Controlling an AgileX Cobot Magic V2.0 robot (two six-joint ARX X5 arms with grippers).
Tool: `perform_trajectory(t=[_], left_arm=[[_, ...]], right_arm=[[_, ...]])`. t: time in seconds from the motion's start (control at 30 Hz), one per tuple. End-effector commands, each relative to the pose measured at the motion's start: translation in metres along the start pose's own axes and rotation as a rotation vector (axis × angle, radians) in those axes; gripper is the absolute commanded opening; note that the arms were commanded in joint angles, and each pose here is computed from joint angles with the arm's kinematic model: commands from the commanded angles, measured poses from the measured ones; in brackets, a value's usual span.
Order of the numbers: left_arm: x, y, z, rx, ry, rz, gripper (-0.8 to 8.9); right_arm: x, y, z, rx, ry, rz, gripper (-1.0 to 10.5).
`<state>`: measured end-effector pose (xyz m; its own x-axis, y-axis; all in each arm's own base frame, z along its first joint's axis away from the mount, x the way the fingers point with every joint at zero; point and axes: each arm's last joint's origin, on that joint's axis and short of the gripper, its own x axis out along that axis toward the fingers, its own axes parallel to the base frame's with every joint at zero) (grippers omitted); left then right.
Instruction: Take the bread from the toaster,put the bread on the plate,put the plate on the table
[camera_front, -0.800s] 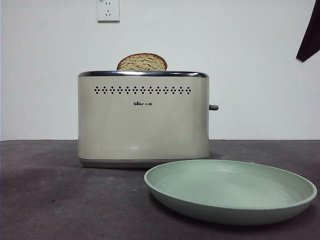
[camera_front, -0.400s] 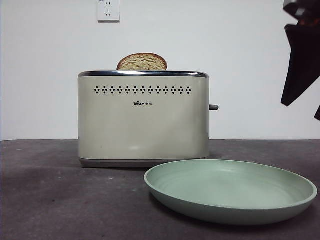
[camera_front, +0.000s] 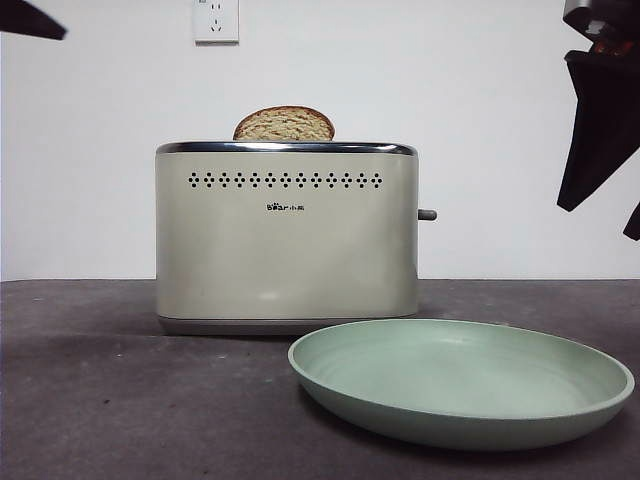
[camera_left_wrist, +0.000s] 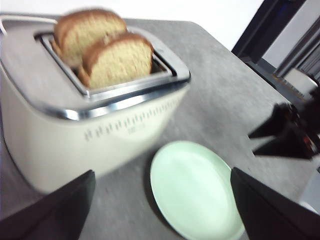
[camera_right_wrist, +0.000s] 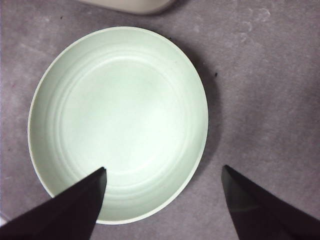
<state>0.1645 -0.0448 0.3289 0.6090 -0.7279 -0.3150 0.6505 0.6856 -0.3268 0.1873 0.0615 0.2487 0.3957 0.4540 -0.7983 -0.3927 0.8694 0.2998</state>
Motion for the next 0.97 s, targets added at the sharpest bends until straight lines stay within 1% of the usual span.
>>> perform_trajectory(t=[0.03,0.2,0.3,0.5,0.63,0.97], left_arm=[[0.011,0.002,0.022,0.079,-0.015,0.013,4.43],[0.046,0.014,0.052,0.131,0.029,0.011,4.43],[0.068,0.019,0.067,0.169,0.052,-0.013,4.43],[0.111,0.025,0.089,0.240,0.087,-0.037,4.43],[0.136,0.027,0.093,0.275,0.113,-0.047,4.43],[0.181,0.036,0.083,0.361,0.176,0.025,4.43]], right_arm=[[-0.001,0.002,0.005,0.001,-0.011,0.004,3.7],[-0.001,0.002,0.005,0.001,-0.011,0.004,3.7],[-0.001,0.002,0.005,0.001,-0.011,0.004,3.7],[-0.001,0.002,0.005,0.001,-0.011,0.004,3.7],[-0.001,0.002,0.005,0.001,-0.010,0.004,3.7],[-0.001,0.002,0.005,0.001,-0.010,0.004,3.7]])
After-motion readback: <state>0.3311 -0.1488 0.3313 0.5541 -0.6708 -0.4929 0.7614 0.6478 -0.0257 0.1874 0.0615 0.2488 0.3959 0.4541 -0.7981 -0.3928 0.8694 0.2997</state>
